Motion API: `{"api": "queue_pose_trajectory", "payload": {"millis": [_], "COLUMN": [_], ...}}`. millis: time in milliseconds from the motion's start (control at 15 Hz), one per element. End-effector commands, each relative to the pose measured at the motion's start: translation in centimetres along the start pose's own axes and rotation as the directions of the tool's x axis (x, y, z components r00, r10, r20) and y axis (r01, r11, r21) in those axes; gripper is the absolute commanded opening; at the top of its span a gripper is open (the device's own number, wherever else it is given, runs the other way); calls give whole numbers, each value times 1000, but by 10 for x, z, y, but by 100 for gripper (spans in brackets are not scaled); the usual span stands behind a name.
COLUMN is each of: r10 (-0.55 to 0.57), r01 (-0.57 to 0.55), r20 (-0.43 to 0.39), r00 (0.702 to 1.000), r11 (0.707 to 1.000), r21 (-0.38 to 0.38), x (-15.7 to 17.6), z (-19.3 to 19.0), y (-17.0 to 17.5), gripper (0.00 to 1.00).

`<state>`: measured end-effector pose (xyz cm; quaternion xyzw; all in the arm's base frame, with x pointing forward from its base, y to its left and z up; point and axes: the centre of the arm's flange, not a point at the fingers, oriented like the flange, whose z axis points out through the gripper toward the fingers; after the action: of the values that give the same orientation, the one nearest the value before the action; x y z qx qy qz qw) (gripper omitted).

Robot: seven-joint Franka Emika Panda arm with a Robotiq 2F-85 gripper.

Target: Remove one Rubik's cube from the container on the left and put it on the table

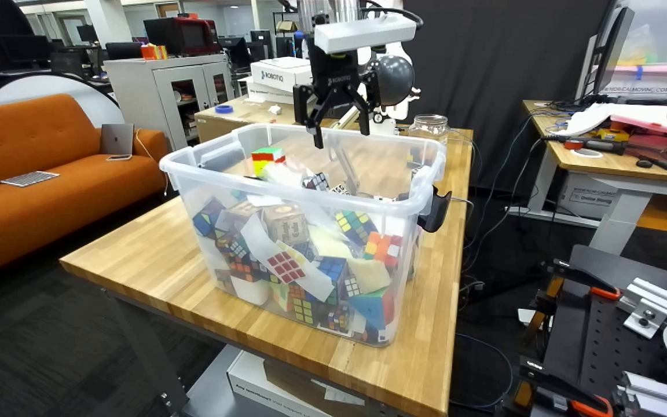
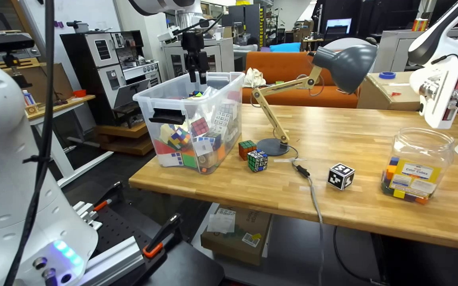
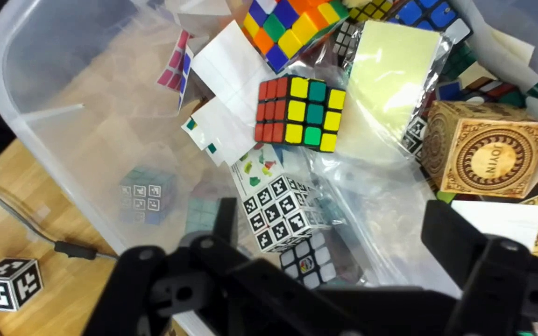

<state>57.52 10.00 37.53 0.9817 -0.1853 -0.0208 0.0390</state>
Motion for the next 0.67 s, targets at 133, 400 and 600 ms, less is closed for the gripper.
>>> {"api": "queue_pose_trajectory", "payload": {"millis": [133, 400, 600], "r10": [172, 172, 155], "r01": [-169, -161, -145], "r20": [65, 111, 111], "r00": [983, 979, 982], "r11": [984, 982, 985], "r21": [-47, -103, -94], "x": [18, 7, 0], "z": [34, 60, 69], "y": [-8, -17, -18], "gripper": [100, 100, 100]}}
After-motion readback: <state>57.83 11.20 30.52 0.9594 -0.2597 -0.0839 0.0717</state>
